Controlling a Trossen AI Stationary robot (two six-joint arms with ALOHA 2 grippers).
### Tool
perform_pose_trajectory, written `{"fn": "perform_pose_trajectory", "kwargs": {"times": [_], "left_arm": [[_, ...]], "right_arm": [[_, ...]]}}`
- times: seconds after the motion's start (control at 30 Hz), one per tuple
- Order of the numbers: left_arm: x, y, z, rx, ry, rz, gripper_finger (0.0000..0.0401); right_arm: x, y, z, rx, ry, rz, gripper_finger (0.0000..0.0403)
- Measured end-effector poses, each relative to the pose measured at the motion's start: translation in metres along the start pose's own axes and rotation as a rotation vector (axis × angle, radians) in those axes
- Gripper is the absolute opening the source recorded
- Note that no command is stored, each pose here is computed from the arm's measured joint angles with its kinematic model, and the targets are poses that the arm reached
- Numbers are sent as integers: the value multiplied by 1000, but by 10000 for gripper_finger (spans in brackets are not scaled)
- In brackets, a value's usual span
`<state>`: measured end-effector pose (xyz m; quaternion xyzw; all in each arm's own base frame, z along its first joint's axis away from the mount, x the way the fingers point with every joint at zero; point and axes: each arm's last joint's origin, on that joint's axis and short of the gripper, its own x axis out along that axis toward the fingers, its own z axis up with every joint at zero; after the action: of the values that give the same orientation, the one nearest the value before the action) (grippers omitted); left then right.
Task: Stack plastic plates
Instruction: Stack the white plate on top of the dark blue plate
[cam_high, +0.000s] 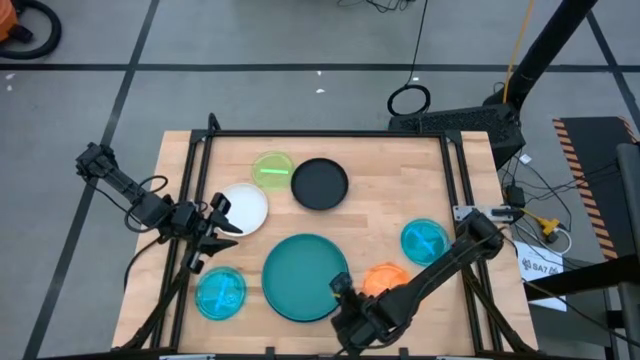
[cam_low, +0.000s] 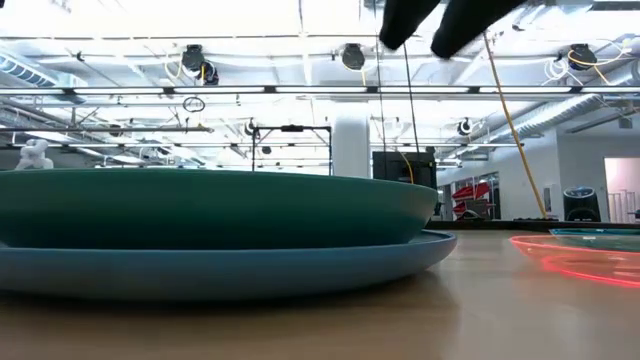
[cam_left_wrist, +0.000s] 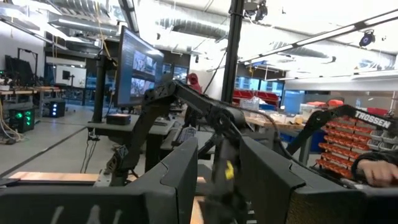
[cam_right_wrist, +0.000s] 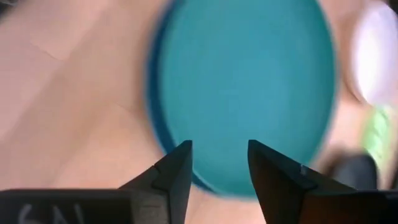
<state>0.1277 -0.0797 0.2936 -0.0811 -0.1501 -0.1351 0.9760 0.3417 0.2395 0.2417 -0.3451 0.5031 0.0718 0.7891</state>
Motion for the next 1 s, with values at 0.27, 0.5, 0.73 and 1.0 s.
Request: {"fn": "perform_pose_trajectory", "kwargs": {"times": [0.27,0.5,0.73,1.0], "left_arm": [[0,0,0,-33,1,0,127],[8,-1,-13,-30,58,61,127],[16,4,-27,-24,99,345,127],[24,32,-45,-44,98,754,127]], "right_arm": [[-45,-29,-50,48,224,-280,117],[-72,-43,-136,186,74,-378,74],[-51,-55,-203,336,-270,-441,44],[-52,-89,-245,409,-674,-541,12]]}}
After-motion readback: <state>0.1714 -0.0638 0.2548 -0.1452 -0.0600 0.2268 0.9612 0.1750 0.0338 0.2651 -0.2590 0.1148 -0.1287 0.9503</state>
